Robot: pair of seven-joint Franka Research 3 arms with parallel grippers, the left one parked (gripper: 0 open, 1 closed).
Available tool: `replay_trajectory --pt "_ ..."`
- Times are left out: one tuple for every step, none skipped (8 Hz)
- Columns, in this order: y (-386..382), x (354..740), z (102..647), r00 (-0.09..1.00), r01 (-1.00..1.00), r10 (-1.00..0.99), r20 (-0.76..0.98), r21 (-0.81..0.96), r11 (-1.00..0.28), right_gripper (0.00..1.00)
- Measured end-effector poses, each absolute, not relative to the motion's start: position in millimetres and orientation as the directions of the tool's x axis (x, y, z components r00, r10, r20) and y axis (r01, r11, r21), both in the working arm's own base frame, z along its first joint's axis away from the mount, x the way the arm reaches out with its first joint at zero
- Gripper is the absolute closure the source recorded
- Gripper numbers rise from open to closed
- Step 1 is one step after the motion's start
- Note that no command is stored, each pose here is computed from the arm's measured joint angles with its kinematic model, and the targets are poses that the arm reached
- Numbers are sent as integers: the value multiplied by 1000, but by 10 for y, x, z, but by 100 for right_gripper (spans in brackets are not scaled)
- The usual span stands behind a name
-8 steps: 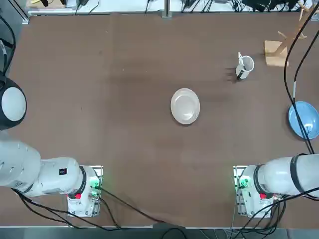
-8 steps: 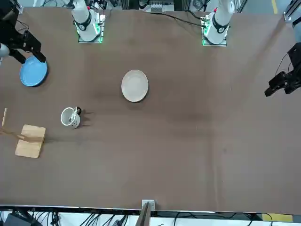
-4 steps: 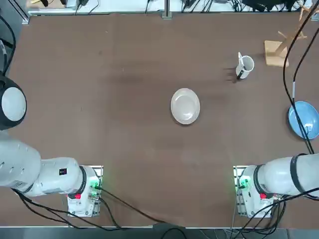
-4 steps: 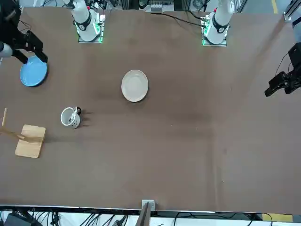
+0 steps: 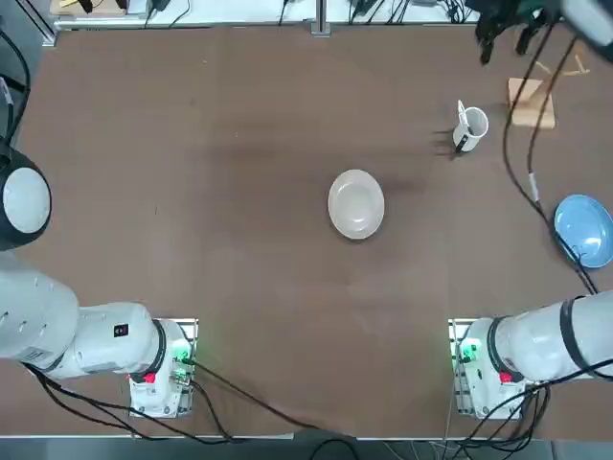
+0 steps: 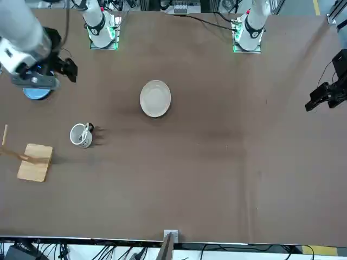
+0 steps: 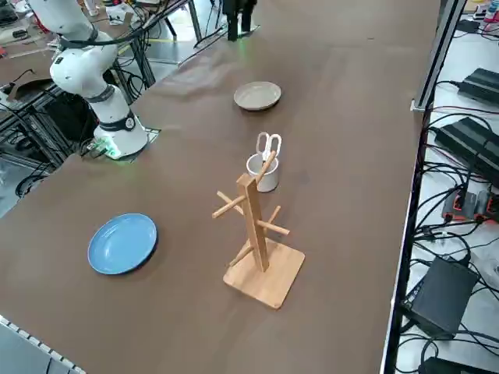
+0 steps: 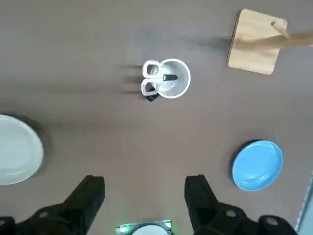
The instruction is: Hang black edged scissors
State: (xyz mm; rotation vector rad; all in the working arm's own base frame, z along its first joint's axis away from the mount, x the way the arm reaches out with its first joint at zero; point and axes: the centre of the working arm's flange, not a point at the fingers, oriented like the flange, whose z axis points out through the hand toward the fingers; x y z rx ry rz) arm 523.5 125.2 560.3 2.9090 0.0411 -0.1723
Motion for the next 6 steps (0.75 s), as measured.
replay_trajectory --pt "1309 5234 5343 993 28 -1 -116 250 -968 0" --pt "1332 5233 5112 995 24 -5 -101 283 -959 0" --pt "1354 5232 4895 997 23 -2 -79 311 -950 0" --pt "1369 5242 4697 998 17 -4 -61 331 -943 0" --pt "1371 5277 4500 998 31 11 -56 378 -925 0" --pt "1383 5328 4273 997 60 35 -64 441 -895 1"
